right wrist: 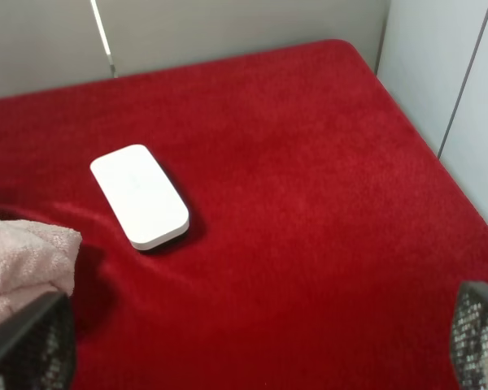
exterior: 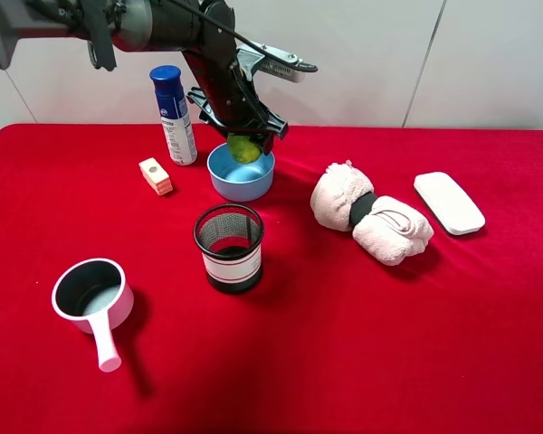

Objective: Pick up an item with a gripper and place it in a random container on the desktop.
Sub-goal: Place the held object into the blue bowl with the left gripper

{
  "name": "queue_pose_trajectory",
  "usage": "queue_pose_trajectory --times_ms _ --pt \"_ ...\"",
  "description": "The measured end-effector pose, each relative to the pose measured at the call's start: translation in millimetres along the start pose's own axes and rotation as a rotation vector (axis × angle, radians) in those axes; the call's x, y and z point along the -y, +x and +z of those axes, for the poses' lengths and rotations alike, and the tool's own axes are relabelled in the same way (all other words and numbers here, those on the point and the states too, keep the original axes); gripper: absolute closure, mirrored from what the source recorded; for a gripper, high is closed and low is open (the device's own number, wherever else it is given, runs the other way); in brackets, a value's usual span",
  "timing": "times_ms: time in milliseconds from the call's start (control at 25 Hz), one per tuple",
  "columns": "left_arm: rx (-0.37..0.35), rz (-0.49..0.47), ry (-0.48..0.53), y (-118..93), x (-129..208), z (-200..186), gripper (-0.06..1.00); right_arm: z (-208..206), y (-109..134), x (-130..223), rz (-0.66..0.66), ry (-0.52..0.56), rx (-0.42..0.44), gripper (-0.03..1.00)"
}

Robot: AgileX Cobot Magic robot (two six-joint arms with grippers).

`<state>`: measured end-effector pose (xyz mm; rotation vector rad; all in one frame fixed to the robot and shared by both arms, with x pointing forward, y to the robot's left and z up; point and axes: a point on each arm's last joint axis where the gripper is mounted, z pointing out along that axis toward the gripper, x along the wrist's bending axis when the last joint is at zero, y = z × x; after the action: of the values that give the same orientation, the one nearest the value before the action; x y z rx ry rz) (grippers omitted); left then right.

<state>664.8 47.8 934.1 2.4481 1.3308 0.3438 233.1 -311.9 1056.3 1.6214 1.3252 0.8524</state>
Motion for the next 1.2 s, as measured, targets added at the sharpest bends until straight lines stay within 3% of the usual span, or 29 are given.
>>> queue_pose_trajectory --times_ms 400,720,1200 --pt "0.000 0.000 -0.001 0 0 0 0.25 0 0 0 0.000 0.000 0.000 0.27" --pt "0.000 0.000 -0.004 0 0 0 -0.02 0 0 0 0.000 0.000 0.000 0.27" --pt "-0.002 -0.002 0.018 1 -1 -19 -0.05 0 0 0 0.000 0.000 0.000 0.27"
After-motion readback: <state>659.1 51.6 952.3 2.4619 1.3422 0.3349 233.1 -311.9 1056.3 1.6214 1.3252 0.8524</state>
